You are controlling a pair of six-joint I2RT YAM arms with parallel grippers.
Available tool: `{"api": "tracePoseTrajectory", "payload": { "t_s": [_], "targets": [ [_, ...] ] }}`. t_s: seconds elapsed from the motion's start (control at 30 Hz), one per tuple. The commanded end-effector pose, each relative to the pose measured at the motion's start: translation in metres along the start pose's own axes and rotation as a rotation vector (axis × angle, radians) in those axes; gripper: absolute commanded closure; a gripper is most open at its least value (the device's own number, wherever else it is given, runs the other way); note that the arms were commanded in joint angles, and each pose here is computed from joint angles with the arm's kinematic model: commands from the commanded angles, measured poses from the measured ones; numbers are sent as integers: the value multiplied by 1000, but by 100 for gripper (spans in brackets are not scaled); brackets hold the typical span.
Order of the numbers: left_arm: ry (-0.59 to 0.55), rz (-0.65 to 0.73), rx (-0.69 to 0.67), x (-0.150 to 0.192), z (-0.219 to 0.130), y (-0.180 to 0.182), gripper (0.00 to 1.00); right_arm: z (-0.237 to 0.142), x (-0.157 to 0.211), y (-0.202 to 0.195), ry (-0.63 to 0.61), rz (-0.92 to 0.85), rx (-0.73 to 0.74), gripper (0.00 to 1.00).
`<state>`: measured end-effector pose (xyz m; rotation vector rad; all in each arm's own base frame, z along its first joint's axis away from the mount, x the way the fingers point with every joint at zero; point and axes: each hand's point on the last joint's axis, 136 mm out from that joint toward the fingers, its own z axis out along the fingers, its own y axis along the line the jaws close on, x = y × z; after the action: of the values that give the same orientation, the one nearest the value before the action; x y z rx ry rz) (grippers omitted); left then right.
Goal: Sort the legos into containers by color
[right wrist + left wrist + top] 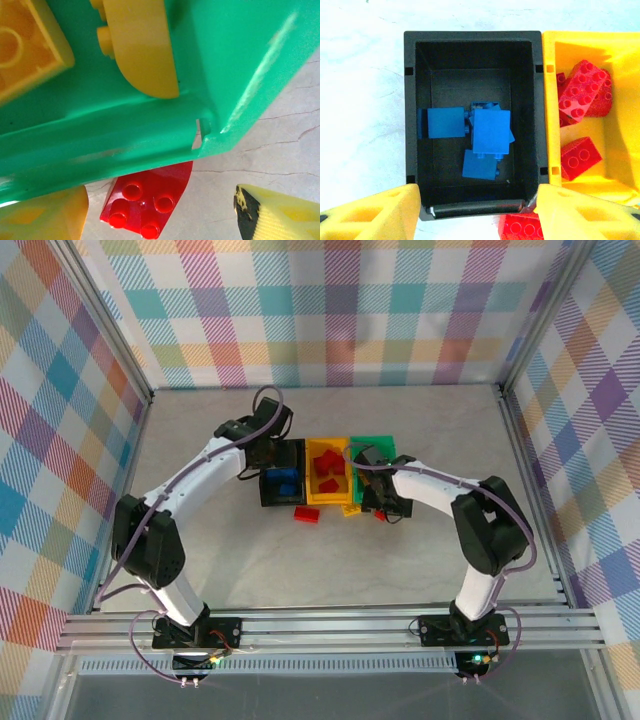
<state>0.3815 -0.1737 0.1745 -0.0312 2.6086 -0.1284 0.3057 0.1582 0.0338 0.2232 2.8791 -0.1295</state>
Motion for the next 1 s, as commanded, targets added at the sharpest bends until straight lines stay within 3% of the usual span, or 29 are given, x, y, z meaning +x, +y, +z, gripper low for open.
{"api": "tracePoseTrajectory", "payload": {
  "t_s": [0.0,0.3,0.63,0.97],
  "targets": [
    [-15,-22,26,1,-13,0,38,5,-3,2,18,-17,18,23],
    [-24,-23,30,5,-23,2,38,12,-2,-1,38,-28,31,25],
    [-29,-14,25,8,-32,4,39,16,8,-6,59,-44,25,51],
    [-39,-6,22,11,-41,4,39,12,20,-15,57,-62,4,61]
  ]
}}
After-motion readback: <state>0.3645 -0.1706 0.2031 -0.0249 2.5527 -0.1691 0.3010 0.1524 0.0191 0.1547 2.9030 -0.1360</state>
